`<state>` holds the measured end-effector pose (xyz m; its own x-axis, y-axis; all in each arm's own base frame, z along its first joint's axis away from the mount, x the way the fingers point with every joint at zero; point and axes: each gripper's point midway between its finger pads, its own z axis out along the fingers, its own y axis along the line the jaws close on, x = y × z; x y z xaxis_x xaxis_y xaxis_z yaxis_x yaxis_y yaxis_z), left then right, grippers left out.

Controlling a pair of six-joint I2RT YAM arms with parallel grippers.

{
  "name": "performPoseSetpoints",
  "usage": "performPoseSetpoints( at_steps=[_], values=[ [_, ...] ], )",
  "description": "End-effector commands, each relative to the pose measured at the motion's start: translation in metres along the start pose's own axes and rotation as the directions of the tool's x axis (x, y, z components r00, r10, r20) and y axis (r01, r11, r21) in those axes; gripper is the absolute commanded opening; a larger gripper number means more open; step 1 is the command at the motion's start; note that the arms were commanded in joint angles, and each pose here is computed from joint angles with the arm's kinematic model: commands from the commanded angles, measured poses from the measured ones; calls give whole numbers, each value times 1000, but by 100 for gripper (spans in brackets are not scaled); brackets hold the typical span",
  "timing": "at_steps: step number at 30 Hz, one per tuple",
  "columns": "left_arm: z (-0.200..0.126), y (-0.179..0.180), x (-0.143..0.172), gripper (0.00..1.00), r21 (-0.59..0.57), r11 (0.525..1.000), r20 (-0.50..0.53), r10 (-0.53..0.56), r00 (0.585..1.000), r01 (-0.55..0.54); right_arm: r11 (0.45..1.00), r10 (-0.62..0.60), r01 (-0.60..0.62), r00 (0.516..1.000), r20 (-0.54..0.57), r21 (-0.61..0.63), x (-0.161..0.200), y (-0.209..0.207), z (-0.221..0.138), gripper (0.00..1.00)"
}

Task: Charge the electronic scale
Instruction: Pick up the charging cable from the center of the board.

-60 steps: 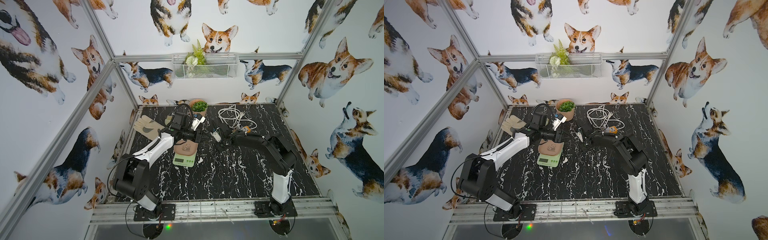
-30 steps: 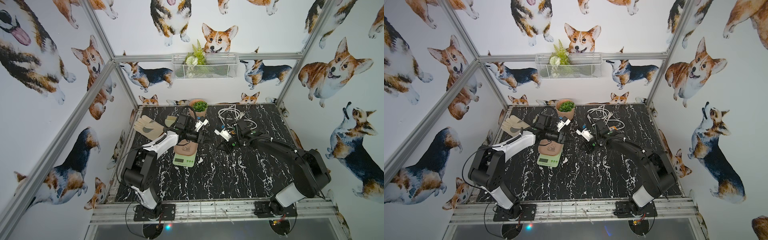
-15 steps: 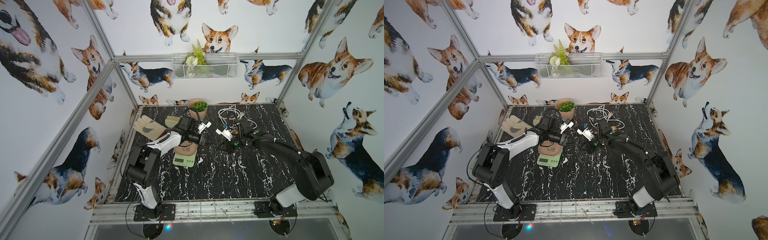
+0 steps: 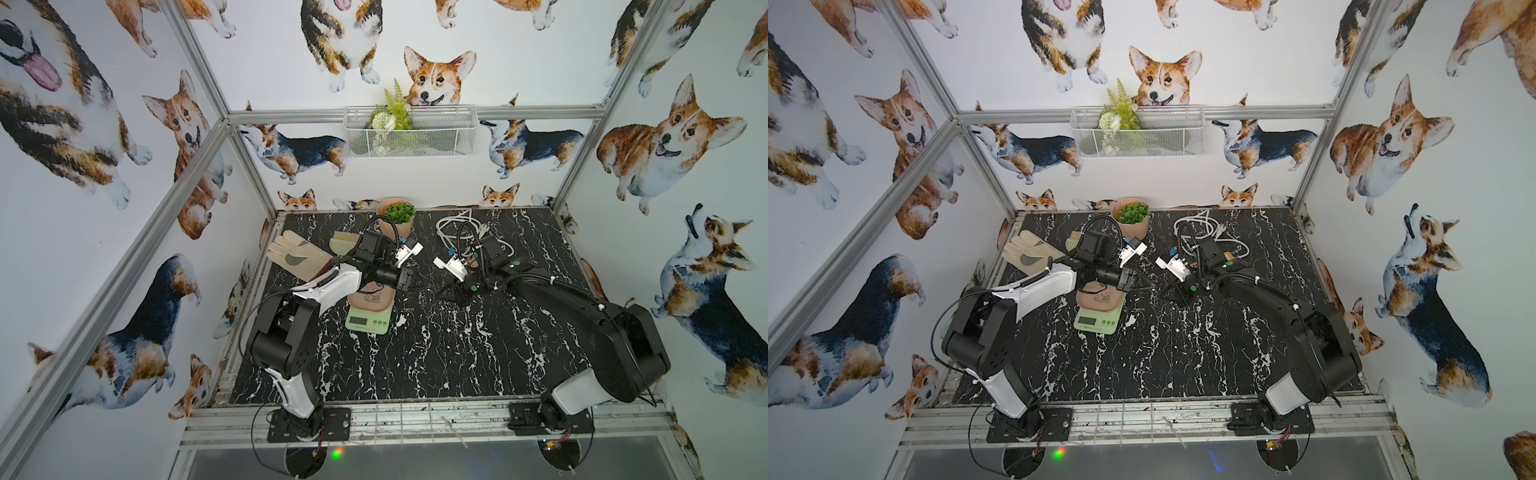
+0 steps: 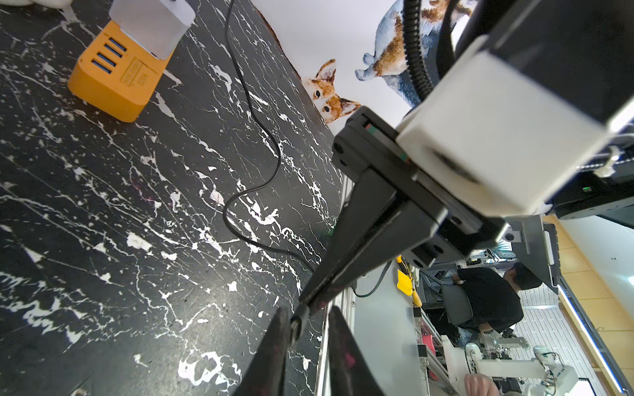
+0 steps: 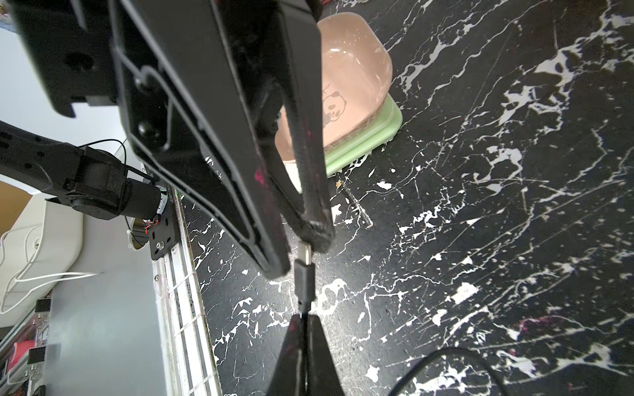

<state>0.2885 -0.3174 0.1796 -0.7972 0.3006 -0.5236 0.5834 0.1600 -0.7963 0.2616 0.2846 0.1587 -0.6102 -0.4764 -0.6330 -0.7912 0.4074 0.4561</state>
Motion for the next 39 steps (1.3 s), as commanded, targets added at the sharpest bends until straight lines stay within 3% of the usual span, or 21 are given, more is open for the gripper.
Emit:
performPoseSetpoints(
  at_steps=[1, 12, 25, 30, 33, 39],
  values=[
    [-1, -9, 0, 24, 37, 998, -2, 40, 999, -40, 1000, -15, 16, 1000, 3, -20, 0, 5, -4, 0],
    [6, -10, 4, 23, 44, 998, -32, 41, 999, -40, 999, -15, 16, 1000, 18, -35, -3, 7, -8, 0],
    [6, -9, 3, 3, 23, 999, -31, 39, 999, -39, 1000, -1, 2, 1000, 19, -24, -3, 3, -8, 0],
    [6, -9, -9, 0, 17, 1000, 31, 25, 999, -25, 999, 37, -33, 995, 89, -43, -12, 2, -21, 22],
    [5, -14, -24, 0, 23, 999, 111, 22, 994, -25, 996, 55, -42, 982, 178, -73, -23, 3, -37, 30],
    [-1, -36, -53, 0, 47, 998, 261, 26, 965, -40, 997, 56, -27, 908, 415, -76, -52, 5, -71, 46]
  ],
)
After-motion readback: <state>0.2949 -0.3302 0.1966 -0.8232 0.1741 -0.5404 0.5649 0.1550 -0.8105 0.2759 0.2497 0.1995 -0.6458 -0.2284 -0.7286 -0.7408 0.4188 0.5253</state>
